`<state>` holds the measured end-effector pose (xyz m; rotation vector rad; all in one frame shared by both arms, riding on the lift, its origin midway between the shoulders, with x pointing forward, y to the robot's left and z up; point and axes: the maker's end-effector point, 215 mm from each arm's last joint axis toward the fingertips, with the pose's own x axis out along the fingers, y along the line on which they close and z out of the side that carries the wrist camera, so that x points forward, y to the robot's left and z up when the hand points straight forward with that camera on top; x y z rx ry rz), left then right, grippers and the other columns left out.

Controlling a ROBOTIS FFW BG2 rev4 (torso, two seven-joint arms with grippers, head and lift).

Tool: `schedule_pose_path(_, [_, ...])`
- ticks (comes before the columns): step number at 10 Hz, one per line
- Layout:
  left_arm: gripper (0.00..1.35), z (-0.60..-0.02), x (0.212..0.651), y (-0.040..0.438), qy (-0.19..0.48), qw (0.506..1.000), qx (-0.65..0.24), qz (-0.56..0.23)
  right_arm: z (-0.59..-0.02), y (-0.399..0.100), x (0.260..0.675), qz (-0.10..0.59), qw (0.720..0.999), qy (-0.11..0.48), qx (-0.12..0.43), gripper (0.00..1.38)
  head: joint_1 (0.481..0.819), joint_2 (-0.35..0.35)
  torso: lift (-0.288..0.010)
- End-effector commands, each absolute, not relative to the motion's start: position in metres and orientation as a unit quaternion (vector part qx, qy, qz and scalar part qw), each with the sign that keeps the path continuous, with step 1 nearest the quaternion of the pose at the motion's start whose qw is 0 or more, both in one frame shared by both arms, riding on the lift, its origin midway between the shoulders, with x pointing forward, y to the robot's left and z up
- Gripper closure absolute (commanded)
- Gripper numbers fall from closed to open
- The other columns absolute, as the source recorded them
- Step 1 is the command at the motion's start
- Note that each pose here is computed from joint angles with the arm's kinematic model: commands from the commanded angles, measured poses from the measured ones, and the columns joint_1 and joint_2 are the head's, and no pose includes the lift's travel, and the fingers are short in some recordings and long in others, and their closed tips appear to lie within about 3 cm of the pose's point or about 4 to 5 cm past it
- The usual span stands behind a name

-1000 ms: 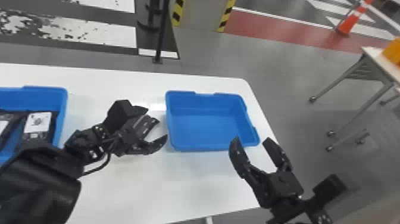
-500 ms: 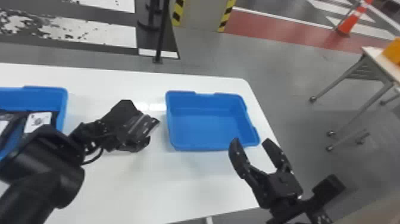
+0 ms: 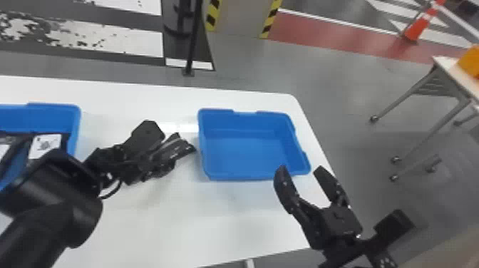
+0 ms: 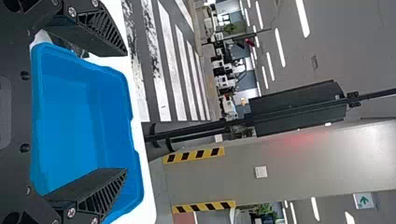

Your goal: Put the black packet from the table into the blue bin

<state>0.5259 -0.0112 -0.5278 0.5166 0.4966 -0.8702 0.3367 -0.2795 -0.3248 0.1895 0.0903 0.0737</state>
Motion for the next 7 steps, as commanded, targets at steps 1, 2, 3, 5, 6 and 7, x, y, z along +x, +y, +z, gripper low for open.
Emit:
schedule_pose_path(1, [1.21, -0.52, 0.527, -0.017, 0.215, 0.845, 0.25, -0.42, -0.326, -0.28, 0.336, 0.037, 0.994, 0.046, 0.095, 0.13, 0.695, -0.35, -0.11])
schedule_pose_path(2, [1.21, -0.512, 0.53, -0.021, 0.2, 0.846, 0.253, -0.425, -0.326, -0.279, 0.336, 0.037, 0.994, 0.046, 0.096, 0.13, 0.695, -0.35, -0.11])
schedule_pose_path(3, [1.21, -0.505, 0.534, -0.02, 0.189, 0.848, 0.251, -0.427, -0.326, -0.279, 0.336, 0.037, 0.994, 0.046, 0.096, 0.13, 0.695, -0.35, -0.11])
schedule_pose_path(5, [1.21, -0.483, 0.549, -0.006, 0.163, 0.857, 0.246, -0.422, -0.325, -0.278, 0.335, 0.038, 0.994, 0.046, 0.095, 0.13, 0.695, -0.35, -0.11])
schedule_pose_path(6, [1.21, -0.465, 0.558, 0.009, 0.154, 0.867, 0.237, -0.411, -0.324, -0.278, 0.334, 0.038, 0.994, 0.047, 0.095, 0.13, 0.695, -0.35, -0.11])
schedule_pose_path(7, [1.21, -0.439, 0.571, 0.031, 0.135, 0.877, 0.242, -0.393, -0.323, -0.277, 0.333, 0.039, 0.994, 0.047, 0.094, 0.13, 0.695, -0.345, -0.11])
